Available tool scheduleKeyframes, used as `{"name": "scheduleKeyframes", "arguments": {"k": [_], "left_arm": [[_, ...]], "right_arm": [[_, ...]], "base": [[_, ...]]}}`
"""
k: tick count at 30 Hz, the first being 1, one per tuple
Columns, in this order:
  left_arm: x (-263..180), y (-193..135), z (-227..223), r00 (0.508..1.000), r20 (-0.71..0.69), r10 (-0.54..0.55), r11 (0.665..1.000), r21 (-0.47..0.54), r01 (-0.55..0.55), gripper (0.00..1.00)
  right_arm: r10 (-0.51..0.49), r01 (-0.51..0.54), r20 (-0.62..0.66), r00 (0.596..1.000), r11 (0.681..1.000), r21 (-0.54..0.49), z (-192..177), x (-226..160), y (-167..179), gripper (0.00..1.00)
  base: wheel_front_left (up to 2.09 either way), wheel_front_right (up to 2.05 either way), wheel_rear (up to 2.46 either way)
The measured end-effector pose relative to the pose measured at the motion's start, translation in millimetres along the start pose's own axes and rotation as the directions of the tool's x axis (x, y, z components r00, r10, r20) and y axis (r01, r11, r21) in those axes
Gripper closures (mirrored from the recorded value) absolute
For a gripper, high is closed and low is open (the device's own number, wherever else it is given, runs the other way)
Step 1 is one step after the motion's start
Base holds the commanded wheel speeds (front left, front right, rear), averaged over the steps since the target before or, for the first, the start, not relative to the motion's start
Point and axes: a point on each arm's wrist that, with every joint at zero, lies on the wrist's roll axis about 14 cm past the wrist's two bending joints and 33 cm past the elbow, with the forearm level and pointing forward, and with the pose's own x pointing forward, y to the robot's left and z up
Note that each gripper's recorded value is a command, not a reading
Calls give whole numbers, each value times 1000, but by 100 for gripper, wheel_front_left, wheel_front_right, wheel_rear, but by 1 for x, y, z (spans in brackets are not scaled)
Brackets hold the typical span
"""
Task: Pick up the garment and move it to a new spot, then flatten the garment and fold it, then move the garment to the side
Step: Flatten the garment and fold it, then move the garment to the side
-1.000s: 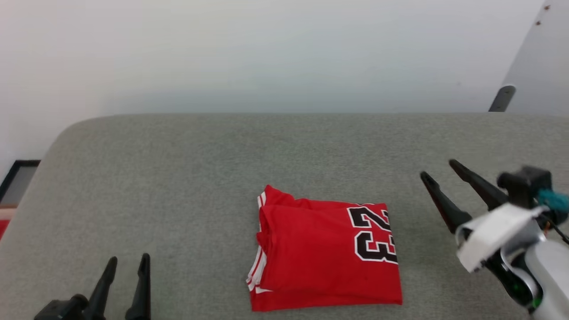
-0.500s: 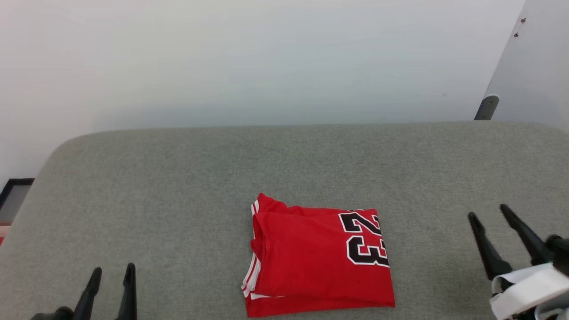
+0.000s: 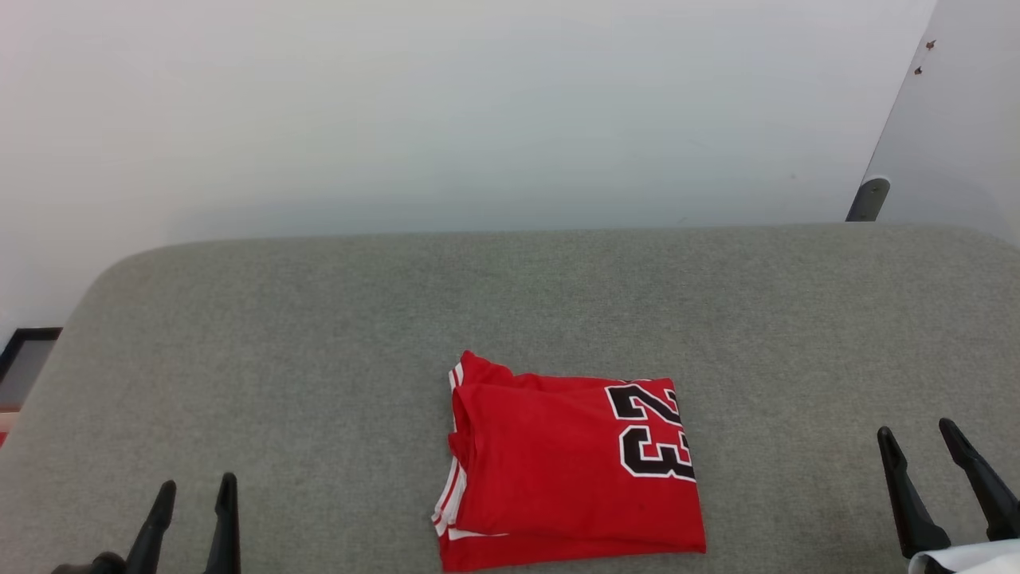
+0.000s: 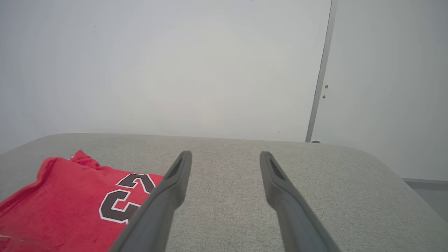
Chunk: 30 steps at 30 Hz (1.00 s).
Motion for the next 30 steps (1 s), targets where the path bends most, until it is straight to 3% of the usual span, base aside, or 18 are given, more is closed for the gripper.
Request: {"name": "scheduleKeyframes", "arguments": {"k": [19,30], "left_arm": [[-2,-1,-4,1000,-12,-2,1000,-1,2,0],[-10,21,6,999,6,48,998,35,-48,0]], "right_arm": [[8,-8,-24,1000,1000,3,-9,0,5,0],[154,-155,-84,984,988,5,-27,26,44,0]], "base": [[0,0,0],[0,0,0]]}}
